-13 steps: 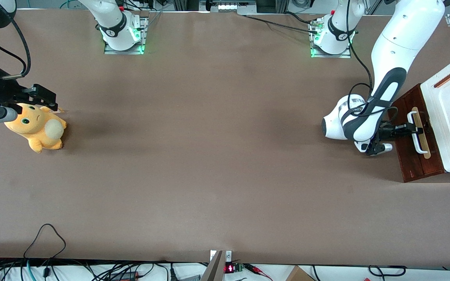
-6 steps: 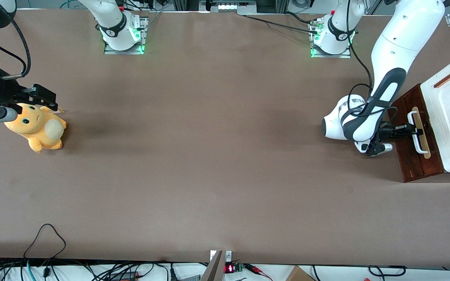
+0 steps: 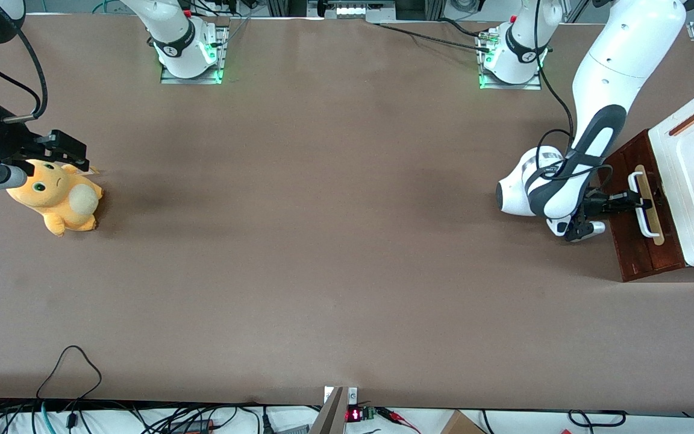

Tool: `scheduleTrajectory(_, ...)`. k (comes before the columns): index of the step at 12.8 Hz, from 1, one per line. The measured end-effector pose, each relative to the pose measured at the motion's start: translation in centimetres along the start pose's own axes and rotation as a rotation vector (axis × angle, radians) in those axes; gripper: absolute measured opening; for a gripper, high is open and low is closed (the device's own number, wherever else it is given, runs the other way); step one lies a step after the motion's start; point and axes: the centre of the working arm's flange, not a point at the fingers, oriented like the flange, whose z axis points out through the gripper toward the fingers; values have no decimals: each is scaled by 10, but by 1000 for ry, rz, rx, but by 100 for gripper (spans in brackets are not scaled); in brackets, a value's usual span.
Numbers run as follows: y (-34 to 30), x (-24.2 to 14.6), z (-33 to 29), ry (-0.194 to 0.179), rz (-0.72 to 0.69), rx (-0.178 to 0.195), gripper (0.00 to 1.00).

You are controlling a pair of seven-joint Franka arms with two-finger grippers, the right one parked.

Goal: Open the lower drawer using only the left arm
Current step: 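Close the left gripper around the white bar handle, then pull the handle away from the cabinet with the left gripper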

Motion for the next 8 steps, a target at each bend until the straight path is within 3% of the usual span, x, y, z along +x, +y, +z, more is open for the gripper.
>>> scheduleTrajectory(8,1,-2,-57,70,-2,-29,19)
